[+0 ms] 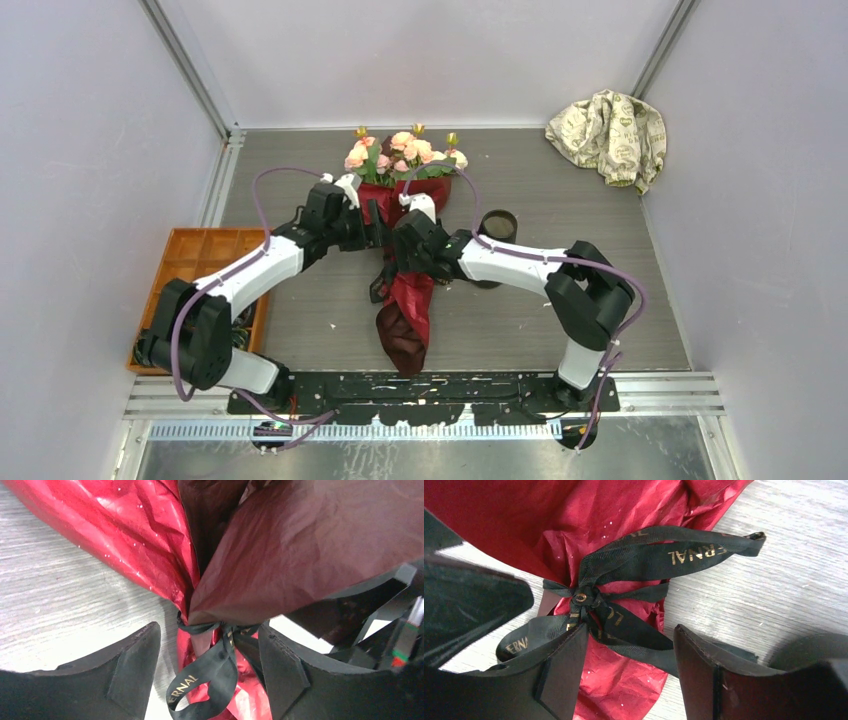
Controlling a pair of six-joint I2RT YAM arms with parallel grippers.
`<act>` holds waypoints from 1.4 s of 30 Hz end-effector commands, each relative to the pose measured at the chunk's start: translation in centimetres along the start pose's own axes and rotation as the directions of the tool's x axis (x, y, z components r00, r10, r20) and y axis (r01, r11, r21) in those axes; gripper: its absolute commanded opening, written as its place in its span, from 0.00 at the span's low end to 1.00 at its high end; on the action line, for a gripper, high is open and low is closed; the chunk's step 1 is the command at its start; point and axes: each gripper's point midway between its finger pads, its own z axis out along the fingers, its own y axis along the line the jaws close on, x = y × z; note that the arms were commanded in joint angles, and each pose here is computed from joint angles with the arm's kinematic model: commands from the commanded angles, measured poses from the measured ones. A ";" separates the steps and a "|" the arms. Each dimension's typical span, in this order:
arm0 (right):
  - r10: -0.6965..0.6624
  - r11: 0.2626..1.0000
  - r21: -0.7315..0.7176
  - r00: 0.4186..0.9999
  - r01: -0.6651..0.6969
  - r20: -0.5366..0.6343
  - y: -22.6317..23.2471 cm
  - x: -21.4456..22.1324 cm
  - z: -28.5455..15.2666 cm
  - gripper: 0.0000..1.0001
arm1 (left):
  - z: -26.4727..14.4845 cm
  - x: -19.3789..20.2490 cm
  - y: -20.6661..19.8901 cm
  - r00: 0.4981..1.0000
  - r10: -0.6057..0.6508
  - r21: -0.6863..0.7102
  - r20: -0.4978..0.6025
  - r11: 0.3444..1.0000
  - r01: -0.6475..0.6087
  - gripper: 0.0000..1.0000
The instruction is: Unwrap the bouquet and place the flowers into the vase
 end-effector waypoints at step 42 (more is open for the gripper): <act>0.062 0.993 -0.115 0.959 -0.031 0.277 -0.1 -9.1 -16.5 0.07 | 9.0 1.7 8.5 0.986 -0.133 -0.274 -0.105 0.956 0.100 0.51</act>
